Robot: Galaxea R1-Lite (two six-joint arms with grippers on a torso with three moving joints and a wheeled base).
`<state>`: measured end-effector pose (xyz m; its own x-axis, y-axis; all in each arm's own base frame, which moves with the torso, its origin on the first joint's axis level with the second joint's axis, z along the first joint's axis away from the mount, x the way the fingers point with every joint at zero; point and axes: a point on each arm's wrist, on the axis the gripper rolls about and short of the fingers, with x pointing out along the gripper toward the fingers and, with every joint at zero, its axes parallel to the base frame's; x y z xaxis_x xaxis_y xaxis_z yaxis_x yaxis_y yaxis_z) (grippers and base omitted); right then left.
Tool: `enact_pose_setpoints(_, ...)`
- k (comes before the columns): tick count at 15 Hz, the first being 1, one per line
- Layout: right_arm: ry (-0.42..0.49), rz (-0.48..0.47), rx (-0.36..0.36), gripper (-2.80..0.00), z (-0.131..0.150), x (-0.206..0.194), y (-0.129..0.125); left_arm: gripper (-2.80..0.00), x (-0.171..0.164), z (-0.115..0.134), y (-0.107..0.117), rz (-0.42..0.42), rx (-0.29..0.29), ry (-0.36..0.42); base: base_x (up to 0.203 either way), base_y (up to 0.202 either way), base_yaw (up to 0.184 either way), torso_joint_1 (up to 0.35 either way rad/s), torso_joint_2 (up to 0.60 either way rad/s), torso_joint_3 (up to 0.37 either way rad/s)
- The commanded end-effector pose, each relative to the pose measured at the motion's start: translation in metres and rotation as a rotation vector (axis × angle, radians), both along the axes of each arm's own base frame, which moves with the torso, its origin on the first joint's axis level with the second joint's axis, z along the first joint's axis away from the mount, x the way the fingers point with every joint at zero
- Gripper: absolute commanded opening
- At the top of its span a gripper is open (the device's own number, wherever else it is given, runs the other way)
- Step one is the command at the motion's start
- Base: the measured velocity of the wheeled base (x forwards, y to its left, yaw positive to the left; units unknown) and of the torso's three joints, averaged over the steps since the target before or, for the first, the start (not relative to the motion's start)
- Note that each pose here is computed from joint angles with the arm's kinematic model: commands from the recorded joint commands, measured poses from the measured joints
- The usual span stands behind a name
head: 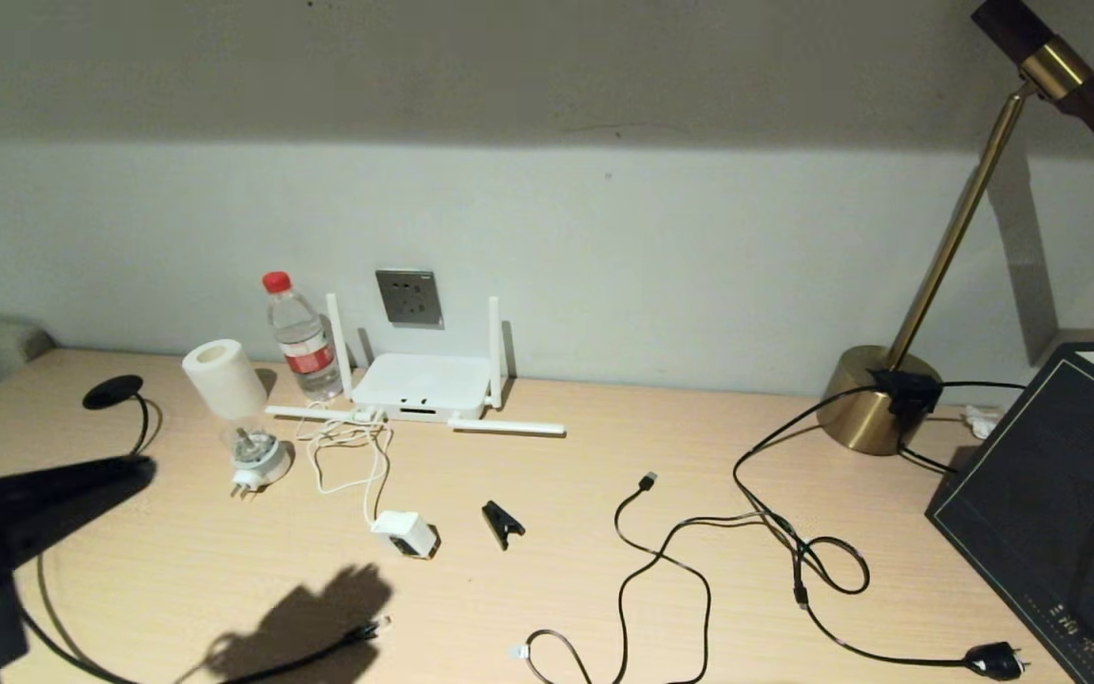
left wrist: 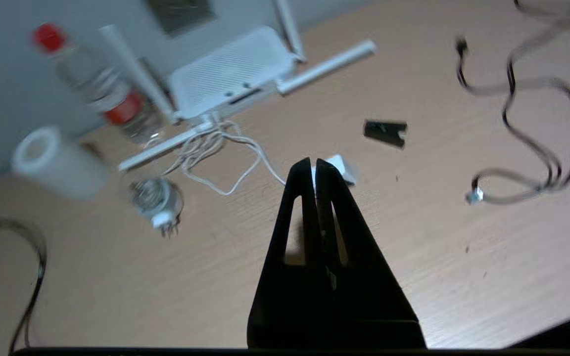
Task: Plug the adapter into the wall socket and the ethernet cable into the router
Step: Pick up plug
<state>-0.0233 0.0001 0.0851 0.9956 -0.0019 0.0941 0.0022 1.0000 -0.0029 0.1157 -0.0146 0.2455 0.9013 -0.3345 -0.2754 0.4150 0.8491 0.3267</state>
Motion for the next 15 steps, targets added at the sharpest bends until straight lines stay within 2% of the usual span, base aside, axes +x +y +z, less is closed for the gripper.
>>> enact_pose_setpoints(1,0.036,0.0,0.0,-2.8,-0.01,0.003,0.0,-2.8,0.075,-0.024,-0.01,-0.286,0.276,0.145,0.0,0.0,0.0,0.0,0.0,0.0)
enact_pose_setpoints(3,0.036,0.0,0.0,-2.8,-0.01,0.003,0.0,-2.8,0.107,-0.05,-0.014,-0.509,0.482,0.169,0.0,0.0,0.0,0.0,0.0,0.0)
enact_pose_setpoints(4,0.036,0.0,0.001,-2.8,-0.01,0.003,0.0,-2.8,0.124,-0.063,-0.016,-0.579,0.545,0.19,0.0,0.0,0.0,0.0,0.0,0.0)
enact_pose_setpoints(6,0.036,0.0,0.0,-2.8,-0.01,0.003,0.0,-2.8,0.153,-0.079,-0.022,-0.674,0.624,0.193,0.0,0.0,0.0,0.0,0.0,0.0)
enact_pose_setpoints(7,0.036,0.0,0.0,-2.8,-0.01,0.003,0.0,-2.8,0.164,-0.083,-0.028,-0.716,0.65,0.179,0.0,0.0,0.0,0.0,0.0,0.0)
enact_pose_setpoints(10,0.036,0.0,0.0,-2.8,-0.01,0.003,0.0,-2.8,0.17,-0.091,-0.038,-0.759,0.628,0.212,0.0,0.0,0.0,0.0,0.0,0.0)
enact_pose_setpoints(11,0.036,0.0,0.0,-2.8,-0.01,0.003,0.0,0.0,0.174,-0.093,-0.039,-0.764,0.622,0.214,0.0,0.0,0.0,0.0,0.0,0.0)
enact_pose_setpoints(13,0.036,0.0,0.0,-2.8,-0.01,0.003,0.0,0.0,0.185,-0.101,-0.039,-0.781,0.612,0.228,0.0,0.0,0.0,0.0,0.0,0.0)
enact_pose_setpoints(14,0.036,0.0,0.0,-2.8,-0.01,0.003,0.0,0.0,0.189,-0.107,-0.04,-0.817,0.62,0.224,0.0,0.0,0.0,0.0,0.0,0.0)
enact_pose_setpoints(15,0.036,0.0,0.0,-2.8,-0.01,0.003,0.0,0.0,0.192,-0.115,-0.041,-0.895,0.652,0.21,0.0,0.0,0.0,0.0,0.0,0.0)
